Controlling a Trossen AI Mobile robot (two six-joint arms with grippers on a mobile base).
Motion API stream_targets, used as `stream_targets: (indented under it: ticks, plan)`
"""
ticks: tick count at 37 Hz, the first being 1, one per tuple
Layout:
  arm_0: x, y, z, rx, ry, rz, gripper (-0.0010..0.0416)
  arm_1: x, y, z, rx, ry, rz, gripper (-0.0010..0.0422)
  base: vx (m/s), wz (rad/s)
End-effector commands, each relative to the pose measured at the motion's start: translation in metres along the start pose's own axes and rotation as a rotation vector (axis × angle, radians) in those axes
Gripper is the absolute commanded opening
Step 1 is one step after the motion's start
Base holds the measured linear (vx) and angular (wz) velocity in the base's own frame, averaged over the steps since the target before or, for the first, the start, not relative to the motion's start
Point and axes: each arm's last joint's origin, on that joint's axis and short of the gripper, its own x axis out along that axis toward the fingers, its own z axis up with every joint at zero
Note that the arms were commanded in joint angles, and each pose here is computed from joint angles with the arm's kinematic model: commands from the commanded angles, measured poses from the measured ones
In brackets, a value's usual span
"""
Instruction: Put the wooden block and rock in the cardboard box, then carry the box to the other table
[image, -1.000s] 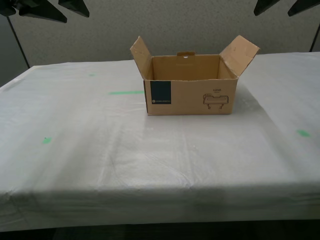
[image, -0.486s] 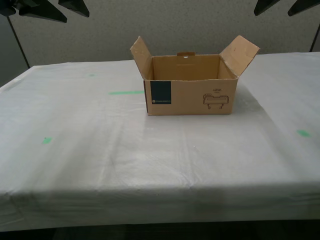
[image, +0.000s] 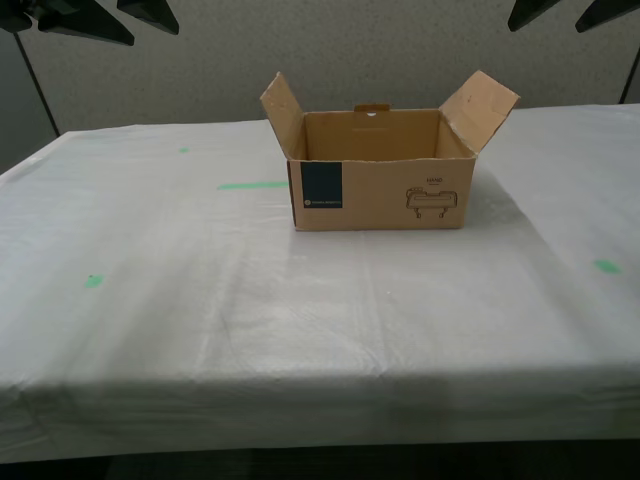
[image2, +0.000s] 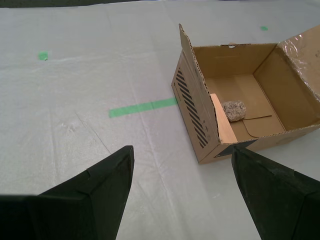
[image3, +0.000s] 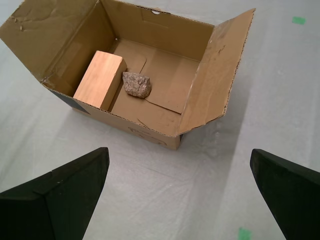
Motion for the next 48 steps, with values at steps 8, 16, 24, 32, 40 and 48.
stream_targets:
  ticks: [8,16,24,32,40,48]
  plan:
    - [-0.0002,0.0002,0.0002,0.000,-0.002,0.000,0.0394,0.0000,-0.0001,0.0000,0.004,-0.002,0.001,0.0263,0.000,0.000]
    - [-0.0002,0.0002,0.0002,0.000,-0.002,0.000,0.0393,0.0000,0.0000,0.0001,0.004,-0.002,0.001,0.0263,0.000,0.000]
    - [-0.0002,0.0002,0.0002,0.000,-0.002,0.000,0.0394,0.0000,0.0000,0.0001,0.004,-0.002,0.001,0.0263,0.000,0.000]
    - [-0.0002,0.0002,0.0002,0.000,-0.002,0.000,0.0393,0.0000,-0.0001,0.0001,0.004,-0.002,0.001,0.0263,0.000,0.000]
    - [-0.0002,0.0002,0.0002,0.000,-0.002,0.000,0.0394,0.0000,-0.0001,0.0000,0.004,-0.002,0.001,0.0263,0.000,0.000]
    - [-0.0002,0.0002,0.0002,0.000,-0.002,0.000,0.0393,0.0000,-0.0001,0.0000,0.004,-0.002,0.001,0.0263,0.000,0.000]
